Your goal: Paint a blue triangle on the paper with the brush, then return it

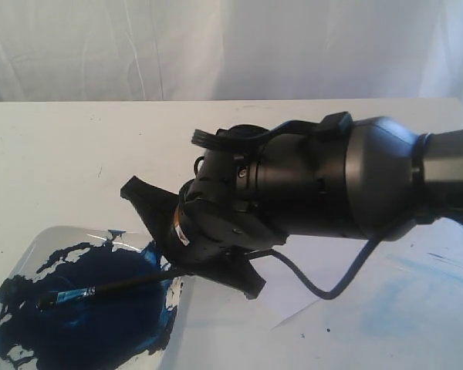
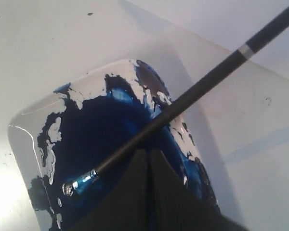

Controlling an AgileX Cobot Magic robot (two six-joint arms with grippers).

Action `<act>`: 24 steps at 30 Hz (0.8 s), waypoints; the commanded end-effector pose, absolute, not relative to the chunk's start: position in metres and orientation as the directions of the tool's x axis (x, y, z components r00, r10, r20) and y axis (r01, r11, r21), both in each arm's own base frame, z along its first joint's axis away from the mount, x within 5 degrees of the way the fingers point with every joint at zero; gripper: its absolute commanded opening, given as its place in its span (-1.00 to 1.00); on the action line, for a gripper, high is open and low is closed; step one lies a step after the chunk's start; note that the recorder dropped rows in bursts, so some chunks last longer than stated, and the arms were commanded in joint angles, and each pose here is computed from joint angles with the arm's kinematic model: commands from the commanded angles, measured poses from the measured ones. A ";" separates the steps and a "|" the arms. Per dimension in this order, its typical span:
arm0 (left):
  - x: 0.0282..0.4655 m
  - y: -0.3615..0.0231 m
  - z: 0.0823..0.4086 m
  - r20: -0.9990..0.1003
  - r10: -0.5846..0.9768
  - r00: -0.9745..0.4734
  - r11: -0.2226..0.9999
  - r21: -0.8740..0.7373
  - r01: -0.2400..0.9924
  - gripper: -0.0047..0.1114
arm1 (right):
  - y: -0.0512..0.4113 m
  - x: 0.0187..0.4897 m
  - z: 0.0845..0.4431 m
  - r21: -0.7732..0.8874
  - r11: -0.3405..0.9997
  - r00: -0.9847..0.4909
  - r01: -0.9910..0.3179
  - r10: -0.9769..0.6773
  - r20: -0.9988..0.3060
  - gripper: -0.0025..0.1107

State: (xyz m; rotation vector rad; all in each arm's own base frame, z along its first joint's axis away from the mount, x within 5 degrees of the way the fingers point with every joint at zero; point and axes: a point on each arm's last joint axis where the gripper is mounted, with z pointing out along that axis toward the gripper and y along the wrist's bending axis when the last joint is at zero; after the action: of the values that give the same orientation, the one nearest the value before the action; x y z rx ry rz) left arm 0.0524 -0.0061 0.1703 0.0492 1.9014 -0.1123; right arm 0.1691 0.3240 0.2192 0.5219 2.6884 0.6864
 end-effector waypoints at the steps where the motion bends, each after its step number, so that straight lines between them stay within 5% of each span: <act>1: 0.052 -0.007 0.169 -0.943 -0.024 -0.331 0.993 -0.059 0.098 -0.92 | 0.323 0.170 0.215 0.519 0.743 -0.822 0.422 0.555 -0.127 -0.96; 9: 0.052 -0.007 0.169 -0.943 -0.024 -0.331 0.993 -0.059 0.098 -0.92 | 0.330 0.174 0.193 0.507 0.633 -0.734 0.585 0.680 -0.003 -0.93; 17: 0.052 -0.007 0.169 -0.943 -0.024 -0.331 0.993 -0.059 0.098 -0.92 | 0.323 0.187 0.189 0.494 0.619 -0.707 0.610 0.707 -0.013 -0.42; 24: 0.052 -0.007 0.169 -0.943 -0.024 -0.331 0.993 -0.059 0.098 -0.92 | 0.317 0.192 0.188 0.463 0.617 -0.686 0.636 0.727 -0.027 -0.38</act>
State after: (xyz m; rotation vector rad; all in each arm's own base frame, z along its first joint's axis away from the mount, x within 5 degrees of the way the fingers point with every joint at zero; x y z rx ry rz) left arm 0.0524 -0.0061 0.1703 0.0492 1.9014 -0.1123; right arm 0.1892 0.3195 0.1881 1.1068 2.6366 0.6420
